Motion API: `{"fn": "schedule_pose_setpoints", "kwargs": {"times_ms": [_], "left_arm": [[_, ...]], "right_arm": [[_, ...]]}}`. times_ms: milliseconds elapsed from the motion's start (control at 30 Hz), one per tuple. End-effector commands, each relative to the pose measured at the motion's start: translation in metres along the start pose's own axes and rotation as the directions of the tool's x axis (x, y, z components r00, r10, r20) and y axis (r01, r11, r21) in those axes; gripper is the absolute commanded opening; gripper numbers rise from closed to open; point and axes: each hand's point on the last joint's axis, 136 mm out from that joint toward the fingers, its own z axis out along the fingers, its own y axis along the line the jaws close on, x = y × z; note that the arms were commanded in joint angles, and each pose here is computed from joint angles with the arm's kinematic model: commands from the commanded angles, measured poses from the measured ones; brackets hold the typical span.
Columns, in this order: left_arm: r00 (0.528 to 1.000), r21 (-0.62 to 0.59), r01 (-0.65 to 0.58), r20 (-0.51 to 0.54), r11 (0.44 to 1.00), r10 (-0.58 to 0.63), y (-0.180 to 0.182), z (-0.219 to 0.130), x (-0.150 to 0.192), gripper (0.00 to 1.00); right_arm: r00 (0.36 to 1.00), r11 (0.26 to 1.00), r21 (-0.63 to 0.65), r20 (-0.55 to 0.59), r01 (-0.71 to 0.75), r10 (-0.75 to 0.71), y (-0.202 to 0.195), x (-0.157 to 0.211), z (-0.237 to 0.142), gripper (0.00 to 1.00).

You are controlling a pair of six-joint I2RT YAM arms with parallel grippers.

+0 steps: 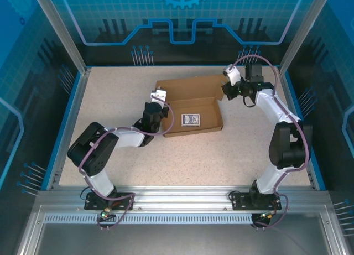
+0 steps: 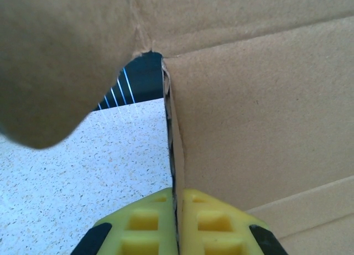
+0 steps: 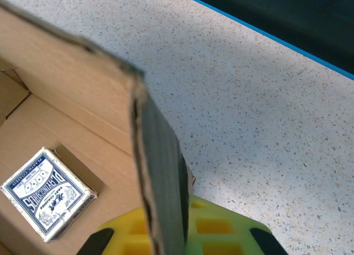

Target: Fold the paper box

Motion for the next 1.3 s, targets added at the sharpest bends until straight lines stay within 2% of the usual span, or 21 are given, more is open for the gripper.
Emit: {"fn": "schedule_pose_setpoints", "kwargs": {"times_ms": [0,167,400,567,667,767,933,1200,1267], "left_arm": [[1.0,0.022,0.02,0.011,1.0,-0.021,0.0,-0.008,-0.013,0.06],[0.999,0.052,0.031,-0.035,0.998,-0.029,0.0,-0.017,-0.014,0.24],[0.982,0.125,0.081,-0.178,0.989,-0.058,0.008,-0.03,-0.014,0.45],[0.964,0.212,0.124,-0.259,0.969,-0.067,0.015,-0.042,-0.023,0.65],[0.953,0.278,0.141,-0.299,0.95,-0.054,0.018,-0.045,-0.028,0.72],[0.942,0.332,0.154,-0.332,0.931,-0.037,0.02,-0.043,-0.033,0.75],[0.923,0.359,0.145,-0.384,0.922,0.005,0.023,-0.03,-0.033,0.73],[0.907,0.429,0.134,-0.415,0.893,0.064,0.012,-0.016,-0.033,0.4],[0.906,0.429,0.133,-0.419,0.893,0.067,0.011,-0.013,-0.032,0.34]], "right_arm": [[1.0,1.0,0.013,0.014,0.023,-0.023,0.005,-0.005,-0.006,0.02],[0.999,0.999,0.038,0.041,0.031,-0.032,0.006,-0.009,-0.012,0.01],[0.998,0.998,0.058,0.055,0.034,-0.037,0.004,-0.012,-0.013,0.0],[0.998,0.997,0.063,0.051,0.034,-0.038,0.002,-0.013,-0.013,0.0],[0.998,0.997,0.066,0.049,0.033,-0.037,0.002,-0.012,-0.013,0.0],[0.998,0.997,0.069,0.051,0.033,-0.037,0.001,-0.013,-0.013,0.0],[0.998,0.997,0.065,0.046,0.03,-0.033,0.001,-0.011,-0.011,0.0],[0.999,0.996,0.082,0.043,0.028,-0.031,-0.001,-0.012,-0.013,0.0],[0.999,0.996,0.084,0.044,0.024,-0.027,-0.002,-0.012,-0.014,0.0]]}}
